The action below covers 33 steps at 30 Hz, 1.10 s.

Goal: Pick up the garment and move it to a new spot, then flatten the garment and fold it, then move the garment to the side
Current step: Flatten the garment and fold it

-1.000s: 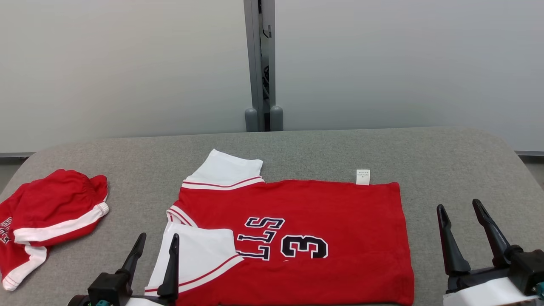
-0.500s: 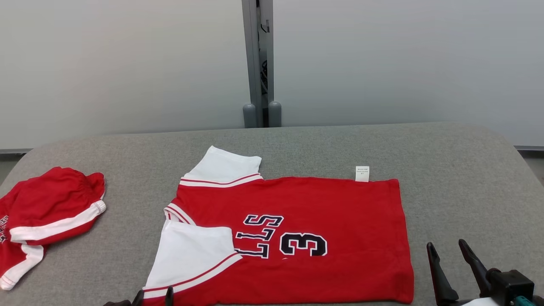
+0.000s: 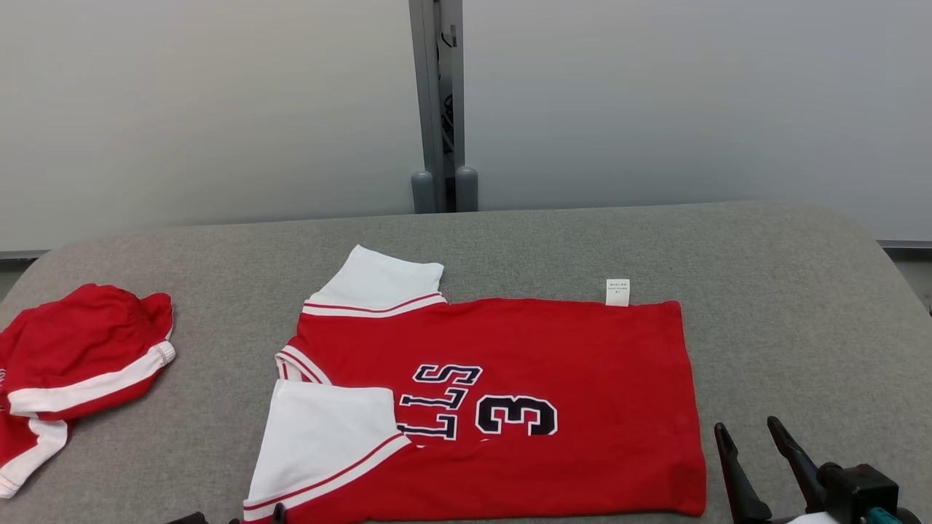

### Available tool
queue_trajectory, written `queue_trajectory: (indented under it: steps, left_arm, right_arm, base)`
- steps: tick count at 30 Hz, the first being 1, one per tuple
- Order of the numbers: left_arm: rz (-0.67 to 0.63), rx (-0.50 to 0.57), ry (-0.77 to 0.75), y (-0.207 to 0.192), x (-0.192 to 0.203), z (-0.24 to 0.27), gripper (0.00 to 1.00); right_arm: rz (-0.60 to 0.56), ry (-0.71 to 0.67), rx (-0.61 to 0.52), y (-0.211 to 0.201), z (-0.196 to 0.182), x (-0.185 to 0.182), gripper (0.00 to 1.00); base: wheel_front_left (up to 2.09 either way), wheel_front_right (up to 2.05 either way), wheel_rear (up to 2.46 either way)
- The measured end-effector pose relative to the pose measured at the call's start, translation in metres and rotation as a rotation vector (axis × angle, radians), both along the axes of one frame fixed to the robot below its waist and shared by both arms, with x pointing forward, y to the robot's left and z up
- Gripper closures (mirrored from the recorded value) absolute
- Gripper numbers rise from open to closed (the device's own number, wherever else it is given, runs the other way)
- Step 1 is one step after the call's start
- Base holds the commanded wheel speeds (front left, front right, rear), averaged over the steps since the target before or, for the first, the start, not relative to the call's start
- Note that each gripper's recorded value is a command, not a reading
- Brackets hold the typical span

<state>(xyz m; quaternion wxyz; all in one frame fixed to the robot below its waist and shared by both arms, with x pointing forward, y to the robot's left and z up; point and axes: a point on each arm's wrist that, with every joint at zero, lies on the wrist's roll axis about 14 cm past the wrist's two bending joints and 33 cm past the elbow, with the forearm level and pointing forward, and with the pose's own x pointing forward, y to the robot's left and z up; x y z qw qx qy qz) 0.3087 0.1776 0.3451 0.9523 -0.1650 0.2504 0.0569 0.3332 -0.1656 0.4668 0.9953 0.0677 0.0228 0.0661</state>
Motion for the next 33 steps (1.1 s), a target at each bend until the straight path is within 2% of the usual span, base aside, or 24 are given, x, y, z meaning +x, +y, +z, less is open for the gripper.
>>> queue_trajectory:
  steps: [9, 13, 14, 15, 16, 21, 33]
  left_arm:
    - [-0.006, -0.031, 0.047, -0.006, 0.002, -0.007, 0.00]
    - [-0.024, -0.042, 0.050, -0.010, 0.005, -0.007, 0.00]
    - [-0.033, -0.043, 0.049, -0.012, 0.006, -0.007, 0.18]
    - [-0.043, -0.039, 0.050, -0.013, 0.006, -0.007, 0.69]
    - [-0.052, -0.034, 0.050, -0.014, 0.006, -0.007, 1.00]
    - [-0.103, -0.011, 0.031, -0.025, 0.010, -0.005, 1.00]
    - [-0.139, 0.071, -0.050, -0.018, 0.017, 0.011, 1.00]
  right_arm:
    - [0.005, 0.008, -0.002, 0.000, -0.002, 0.001, 0.00]
    - [-0.012, 0.071, 0.004, -0.005, -0.021, -0.003, 0.00]
    - [-0.014, 0.089, 0.006, -0.005, -0.027, -0.005, 0.00]
    - [-0.018, 0.108, 0.012, -0.005, -0.032, -0.006, 0.00]
    - [-0.020, 0.126, 0.019, -0.005, -0.037, -0.007, 0.00]
    - [-0.006, 0.194, 0.062, 0.005, -0.055, -0.007, 0.00]
    - [0.031, 0.356, 0.177, 0.031, -0.092, -0.014, 0.00]
  base:
    - [0.00, 0.00, 0.00]
    - [0.00, 0.00, 0.00]
    - [0.00, 0.00, 0.00]
    - [0.00, 0.00, 0.00]
    - [0.00, 0.00, 0.00]
    - [0.00, 0.00, 0.00]
    - [0.00, 0.00, 0.00]
